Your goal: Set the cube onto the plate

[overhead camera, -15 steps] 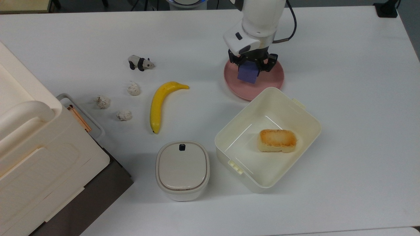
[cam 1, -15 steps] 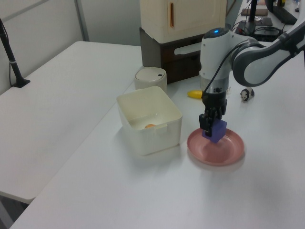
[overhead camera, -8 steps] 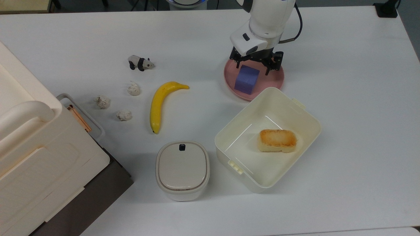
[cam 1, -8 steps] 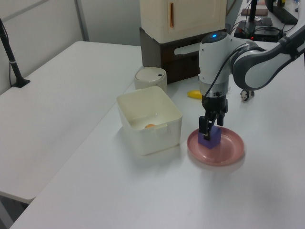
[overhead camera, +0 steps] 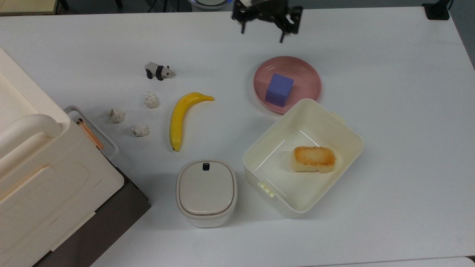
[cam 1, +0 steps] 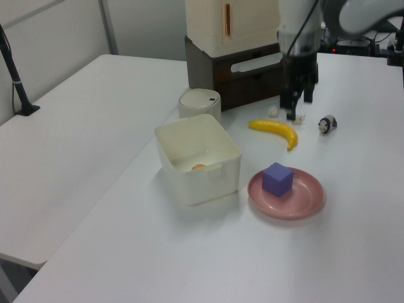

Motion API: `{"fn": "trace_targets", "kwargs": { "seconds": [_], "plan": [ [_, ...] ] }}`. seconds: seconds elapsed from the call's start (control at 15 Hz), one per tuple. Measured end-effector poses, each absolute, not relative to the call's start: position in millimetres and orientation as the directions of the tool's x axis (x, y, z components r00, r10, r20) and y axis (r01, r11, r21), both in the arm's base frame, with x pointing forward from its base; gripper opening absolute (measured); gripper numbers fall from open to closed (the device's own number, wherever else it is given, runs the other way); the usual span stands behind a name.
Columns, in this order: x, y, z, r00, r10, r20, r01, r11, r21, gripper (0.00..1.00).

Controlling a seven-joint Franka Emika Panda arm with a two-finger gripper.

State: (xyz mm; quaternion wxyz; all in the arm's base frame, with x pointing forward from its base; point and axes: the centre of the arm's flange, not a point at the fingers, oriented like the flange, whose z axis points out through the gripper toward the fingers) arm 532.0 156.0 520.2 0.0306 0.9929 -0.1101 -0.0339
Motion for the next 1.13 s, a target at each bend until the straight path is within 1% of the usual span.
{"fn": "trace_targets", "kwargs": {
  "seconds": [0.07, 0.13, 0.2, 0.27, 0.4, 0.47, 0.67, 1.13],
  "plan": [
    [535, 136, 535, 0.977, -0.201, -0.075, -0.197, -0.978, 0.062, 1.00],
    [542, 99, 557, 0.980, -0.175, -0.091, -0.172, -0.984, 0.039, 1.00],
    [545, 72, 569, 0.983, -0.155, -0.097, -0.153, -0.988, 0.028, 1.00],
    [548, 29, 585, 0.985, -0.143, -0.098, -0.142, -0.990, 0.013, 1.00],
    [548, -34, 598, 0.986, -0.143, -0.085, -0.145, -0.989, -0.015, 1.00],
    [546, -54, 598, 0.988, -0.132, -0.082, -0.134, -0.991, -0.023, 1.00],
    [545, -71, 605, 0.991, -0.118, -0.062, -0.120, -0.992, -0.028, 1.00],
    [562, -57, 609, 0.995, -0.090, 0.037, -0.089, -0.996, -0.026, 1.00]
  ]
}}
